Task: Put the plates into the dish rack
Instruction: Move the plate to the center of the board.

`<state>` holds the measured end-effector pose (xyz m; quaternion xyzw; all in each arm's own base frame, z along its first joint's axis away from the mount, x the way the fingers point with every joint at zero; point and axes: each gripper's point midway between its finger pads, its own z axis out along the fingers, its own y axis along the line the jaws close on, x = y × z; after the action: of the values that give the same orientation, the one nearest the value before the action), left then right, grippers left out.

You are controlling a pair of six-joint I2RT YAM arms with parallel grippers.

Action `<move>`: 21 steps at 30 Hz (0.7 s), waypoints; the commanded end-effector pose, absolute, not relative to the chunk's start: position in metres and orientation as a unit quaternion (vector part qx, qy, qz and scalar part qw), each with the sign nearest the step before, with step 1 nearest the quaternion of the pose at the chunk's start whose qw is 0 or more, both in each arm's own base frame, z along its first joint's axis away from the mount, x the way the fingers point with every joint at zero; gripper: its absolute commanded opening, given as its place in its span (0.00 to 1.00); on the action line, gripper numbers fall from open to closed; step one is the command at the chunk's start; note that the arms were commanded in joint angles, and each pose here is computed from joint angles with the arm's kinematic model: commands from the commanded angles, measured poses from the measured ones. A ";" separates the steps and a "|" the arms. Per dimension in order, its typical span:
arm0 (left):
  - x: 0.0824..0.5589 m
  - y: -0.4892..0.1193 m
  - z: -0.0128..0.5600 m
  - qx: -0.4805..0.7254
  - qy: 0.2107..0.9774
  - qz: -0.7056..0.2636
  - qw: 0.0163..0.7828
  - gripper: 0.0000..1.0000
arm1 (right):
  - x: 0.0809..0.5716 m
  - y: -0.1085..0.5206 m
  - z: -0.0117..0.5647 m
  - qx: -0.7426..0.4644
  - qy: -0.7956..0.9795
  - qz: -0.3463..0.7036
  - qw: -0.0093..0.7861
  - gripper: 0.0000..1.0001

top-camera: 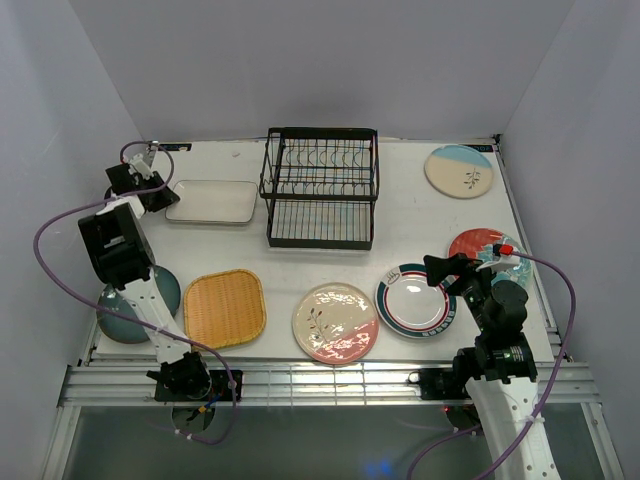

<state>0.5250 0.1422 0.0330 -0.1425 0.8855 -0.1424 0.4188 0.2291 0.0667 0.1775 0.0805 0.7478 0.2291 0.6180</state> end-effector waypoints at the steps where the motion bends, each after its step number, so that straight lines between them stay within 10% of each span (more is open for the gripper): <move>1: 0.543 0.144 0.038 -0.142 0.882 -0.145 0.425 0.23 | 0.233 0.069 0.197 0.074 0.726 0.239 0.641 0.90; 4: 0.563 0.140 0.028 -0.137 0.886 -0.153 0.417 0.01 | 0.233 0.068 0.196 0.076 0.726 0.238 0.641 0.90; 14: 0.609 0.140 0.049 -0.109 0.876 -0.119 0.455 0.01 | 0.231 0.069 0.199 0.075 0.721 0.243 0.645 0.90; 21: 0.603 0.150 0.056 -0.096 0.880 -0.083 0.458 0.44 | 0.230 0.074 0.202 0.068 0.717 0.256 0.645 0.90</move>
<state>0.6066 0.1325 0.0387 -0.0965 0.8797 -0.1307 0.4469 0.2294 0.0694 0.1822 0.0825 0.7414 0.2407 0.6209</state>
